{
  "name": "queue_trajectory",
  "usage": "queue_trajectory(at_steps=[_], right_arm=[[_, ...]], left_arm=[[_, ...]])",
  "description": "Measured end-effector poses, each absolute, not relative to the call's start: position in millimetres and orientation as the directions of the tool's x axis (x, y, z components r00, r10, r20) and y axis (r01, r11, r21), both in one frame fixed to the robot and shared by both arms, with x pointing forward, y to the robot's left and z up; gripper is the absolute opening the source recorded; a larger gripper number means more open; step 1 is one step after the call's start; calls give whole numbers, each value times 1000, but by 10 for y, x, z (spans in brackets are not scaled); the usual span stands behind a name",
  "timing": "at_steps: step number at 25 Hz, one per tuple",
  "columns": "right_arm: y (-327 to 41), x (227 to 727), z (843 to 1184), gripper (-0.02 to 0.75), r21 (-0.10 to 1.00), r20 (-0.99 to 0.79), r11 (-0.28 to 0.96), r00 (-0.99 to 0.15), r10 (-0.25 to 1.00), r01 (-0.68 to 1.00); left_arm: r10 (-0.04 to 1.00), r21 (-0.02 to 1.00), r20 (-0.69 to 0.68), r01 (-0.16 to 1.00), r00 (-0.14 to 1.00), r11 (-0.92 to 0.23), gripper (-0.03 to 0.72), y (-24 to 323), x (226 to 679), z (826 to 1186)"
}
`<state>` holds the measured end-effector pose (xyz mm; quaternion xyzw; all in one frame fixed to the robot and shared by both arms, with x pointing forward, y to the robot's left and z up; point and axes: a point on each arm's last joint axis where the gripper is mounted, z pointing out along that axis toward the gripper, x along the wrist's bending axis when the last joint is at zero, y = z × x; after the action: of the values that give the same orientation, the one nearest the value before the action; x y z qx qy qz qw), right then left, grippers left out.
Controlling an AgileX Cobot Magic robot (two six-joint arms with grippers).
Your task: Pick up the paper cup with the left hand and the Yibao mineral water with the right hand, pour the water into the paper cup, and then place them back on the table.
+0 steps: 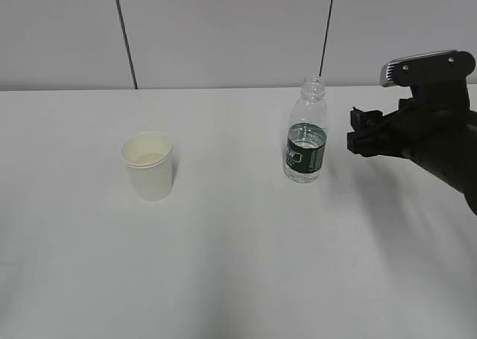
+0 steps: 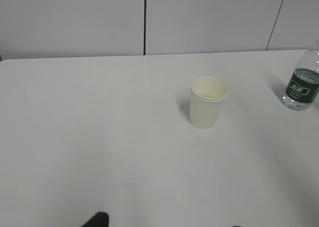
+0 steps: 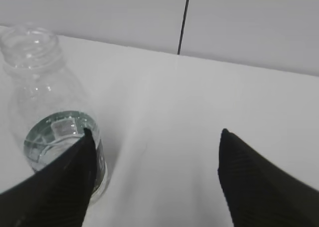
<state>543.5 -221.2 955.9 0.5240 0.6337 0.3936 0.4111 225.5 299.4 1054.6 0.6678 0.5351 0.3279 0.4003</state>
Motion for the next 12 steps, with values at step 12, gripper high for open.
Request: queue_trajectory(at_steps=[12], right_arm=[[-2200,5397,9555,591,911,-80,126,-131,988,392]], left_arm=[[977,885,10,452,212,-107,435,2994,2255,10546]])
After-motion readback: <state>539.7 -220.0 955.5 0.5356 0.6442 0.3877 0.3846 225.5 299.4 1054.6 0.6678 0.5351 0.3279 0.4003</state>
